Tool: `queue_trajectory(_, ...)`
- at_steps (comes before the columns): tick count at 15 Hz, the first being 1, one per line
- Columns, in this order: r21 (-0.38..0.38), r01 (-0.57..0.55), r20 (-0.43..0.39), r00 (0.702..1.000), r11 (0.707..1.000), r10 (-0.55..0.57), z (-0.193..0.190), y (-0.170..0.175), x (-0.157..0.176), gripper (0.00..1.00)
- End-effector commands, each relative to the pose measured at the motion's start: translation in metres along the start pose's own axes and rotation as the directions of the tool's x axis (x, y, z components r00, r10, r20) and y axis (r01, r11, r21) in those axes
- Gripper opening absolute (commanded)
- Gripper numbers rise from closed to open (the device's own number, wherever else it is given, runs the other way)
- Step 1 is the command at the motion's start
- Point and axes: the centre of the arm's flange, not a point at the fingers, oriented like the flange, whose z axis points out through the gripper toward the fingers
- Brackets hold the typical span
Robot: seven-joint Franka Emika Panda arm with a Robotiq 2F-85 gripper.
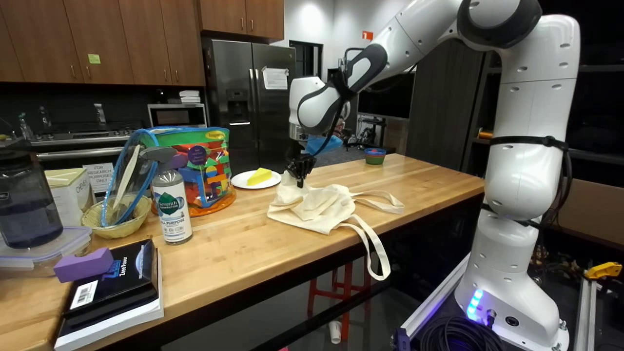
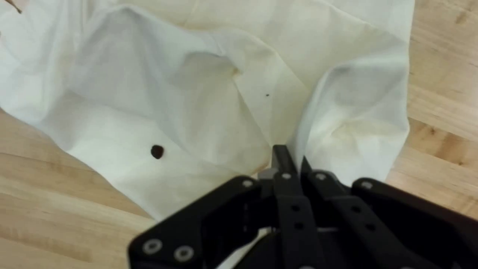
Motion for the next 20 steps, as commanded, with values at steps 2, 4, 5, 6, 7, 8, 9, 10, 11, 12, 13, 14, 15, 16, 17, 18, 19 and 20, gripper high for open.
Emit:
queue_trajectory(2,-0.033,-0.117,0.024,0.993,0.993,0.118,0.008,0.051,-0.001,0.01)
queue_trajectory(4,-0.040,-0.174,0.023,0.984,0.984,0.175,0.014,0.075,0.000,0.01)
queue_trajectory(5,-0.045,-0.205,0.024,0.978,0.978,0.206,0.017,0.089,0.001,0.01)
queue_trajectory(6,-0.048,-0.232,0.027,0.972,0.971,0.234,0.020,0.100,0.000,0.01)
queue_trajectory(7,-0.051,-0.258,0.030,0.965,0.965,0.260,0.024,0.112,0.000,0.01)
queue_trajectory(8,-0.053,-0.286,0.037,0.957,0.957,0.288,0.028,0.123,-0.001,0.01)
queue_trajectory(9,-0.057,-0.307,0.041,0.950,0.950,0.310,0.032,0.134,-0.002,0.01)
queue_trajectory(10,-0.061,-0.333,0.048,0.941,0.941,0.336,0.036,0.146,-0.003,0.01)
queue_trajectory(11,-0.065,-0.353,0.055,0.933,0.933,0.357,0.040,0.157,-0.004,0.01)
queue_trajectory(12,-0.068,-0.378,0.062,0.922,0.923,0.382,0.045,0.169,-0.005,0.01)
queue_trajectory(13,-0.070,-0.402,0.070,0.911,0.913,0.406,0.049,0.181,-0.006,0.01)
queue_trajectory(14,-0.071,-0.425,0.078,0.899,0.902,0.430,0.053,0.194,-0.007,0.01)
queue_trajectory(15,-0.072,-0.450,0.088,0.886,0.890,0.455,0.058,0.207,-0.008,0.01)
queue_trajectory(16,-0.071,-0.478,0.098,0.870,0.876,0.483,0.063,0.223,-0.009,0.01)
queue_trajectory(17,-0.071,-0.503,0.106,0.855,0.861,0.508,0.068,0.236,-0.011,0.01)
queue_trajectory(18,-0.070,-0.530,0.114,0.837,0.845,0.535,0.073,0.249,-0.012,0.01)
queue_trajectory(19,-0.069,-0.552,0.120,0.822,0.831,0.556,0.077,0.260,-0.014,0.01)
queue_trajectory(20,-0.069,-0.573,0.125,0.807,0.817,0.577,0.082,0.270,-0.015,0.01)
